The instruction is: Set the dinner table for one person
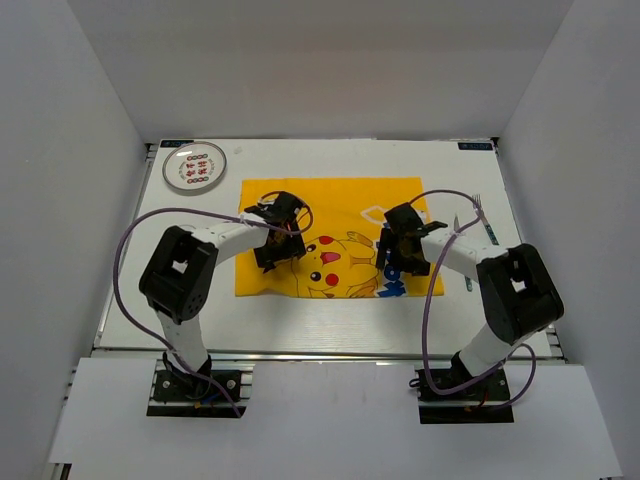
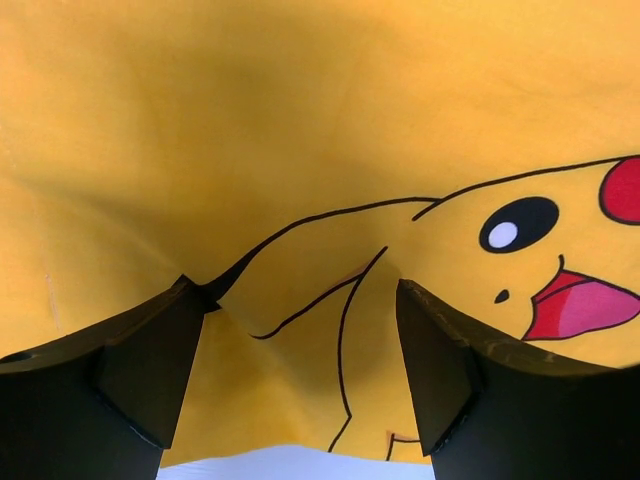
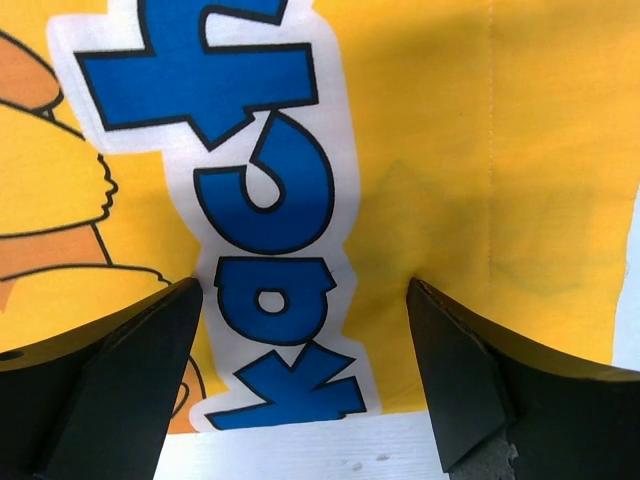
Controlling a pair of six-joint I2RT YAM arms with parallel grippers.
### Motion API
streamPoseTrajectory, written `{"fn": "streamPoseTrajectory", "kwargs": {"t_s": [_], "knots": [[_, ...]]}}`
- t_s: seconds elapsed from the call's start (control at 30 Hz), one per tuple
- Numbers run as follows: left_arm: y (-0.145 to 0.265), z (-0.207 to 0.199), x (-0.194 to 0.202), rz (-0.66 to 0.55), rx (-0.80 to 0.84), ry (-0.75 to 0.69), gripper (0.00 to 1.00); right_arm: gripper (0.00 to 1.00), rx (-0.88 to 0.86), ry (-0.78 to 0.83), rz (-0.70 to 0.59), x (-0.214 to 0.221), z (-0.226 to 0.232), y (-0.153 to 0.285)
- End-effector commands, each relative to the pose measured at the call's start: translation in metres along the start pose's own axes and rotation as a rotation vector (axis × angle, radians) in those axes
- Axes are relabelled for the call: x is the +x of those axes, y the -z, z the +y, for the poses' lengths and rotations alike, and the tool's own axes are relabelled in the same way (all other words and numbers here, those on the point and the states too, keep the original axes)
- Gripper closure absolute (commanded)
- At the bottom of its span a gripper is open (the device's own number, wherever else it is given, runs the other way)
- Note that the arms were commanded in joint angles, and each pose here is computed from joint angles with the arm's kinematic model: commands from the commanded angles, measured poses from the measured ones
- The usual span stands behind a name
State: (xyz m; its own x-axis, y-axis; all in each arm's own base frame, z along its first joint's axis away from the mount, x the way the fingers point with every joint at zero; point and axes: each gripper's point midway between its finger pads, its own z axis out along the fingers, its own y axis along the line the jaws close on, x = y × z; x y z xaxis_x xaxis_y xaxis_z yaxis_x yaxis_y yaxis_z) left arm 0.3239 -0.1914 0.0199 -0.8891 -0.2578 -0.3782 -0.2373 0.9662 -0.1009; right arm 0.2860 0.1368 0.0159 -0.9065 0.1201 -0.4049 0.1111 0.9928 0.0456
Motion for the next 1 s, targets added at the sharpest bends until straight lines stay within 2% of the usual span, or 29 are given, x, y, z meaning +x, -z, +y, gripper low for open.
{"fn": "streamPoseTrajectory", "kwargs": {"t_s": [0.0,0.27,0.63,0.77,0.8,0.83,0.97], "knots": [[-0.008,-0.018,-0.006,0.004,0.047,0.006,0.13,0.11,0.055,-0.015,0.049,0.002,-0.017,-0.018],[-0.002,-0.037,0.007,0.034,0.118,-0.001,0.13,0.11,0.059,-0.084,0.068,-0.001,-0.044,-0.022],[0.004,-0.038,0.018,0.031,0.125,-0.012,0.13,0.11,-0.012,-0.083,0.037,-0.010,-0.040,-0.012],[0.020,-0.044,0.011,-0.001,0.149,-0.010,0.09,0.11,-0.037,-0.069,0.017,-0.023,-0.033,-0.006],[0.023,-0.044,0.008,-0.012,0.150,-0.008,0.03,0.11,-0.040,-0.066,0.013,-0.027,-0.032,-0.003],[0.028,-0.045,0.004,-0.021,0.151,-0.006,0.03,0.11,-0.042,-0.064,0.012,-0.029,-0.030,0.002],[0.060,-0.052,-0.024,-0.095,0.162,-0.005,0.02,0.11,-0.112,-0.082,-0.096,-0.064,-0.018,0.043]]}}
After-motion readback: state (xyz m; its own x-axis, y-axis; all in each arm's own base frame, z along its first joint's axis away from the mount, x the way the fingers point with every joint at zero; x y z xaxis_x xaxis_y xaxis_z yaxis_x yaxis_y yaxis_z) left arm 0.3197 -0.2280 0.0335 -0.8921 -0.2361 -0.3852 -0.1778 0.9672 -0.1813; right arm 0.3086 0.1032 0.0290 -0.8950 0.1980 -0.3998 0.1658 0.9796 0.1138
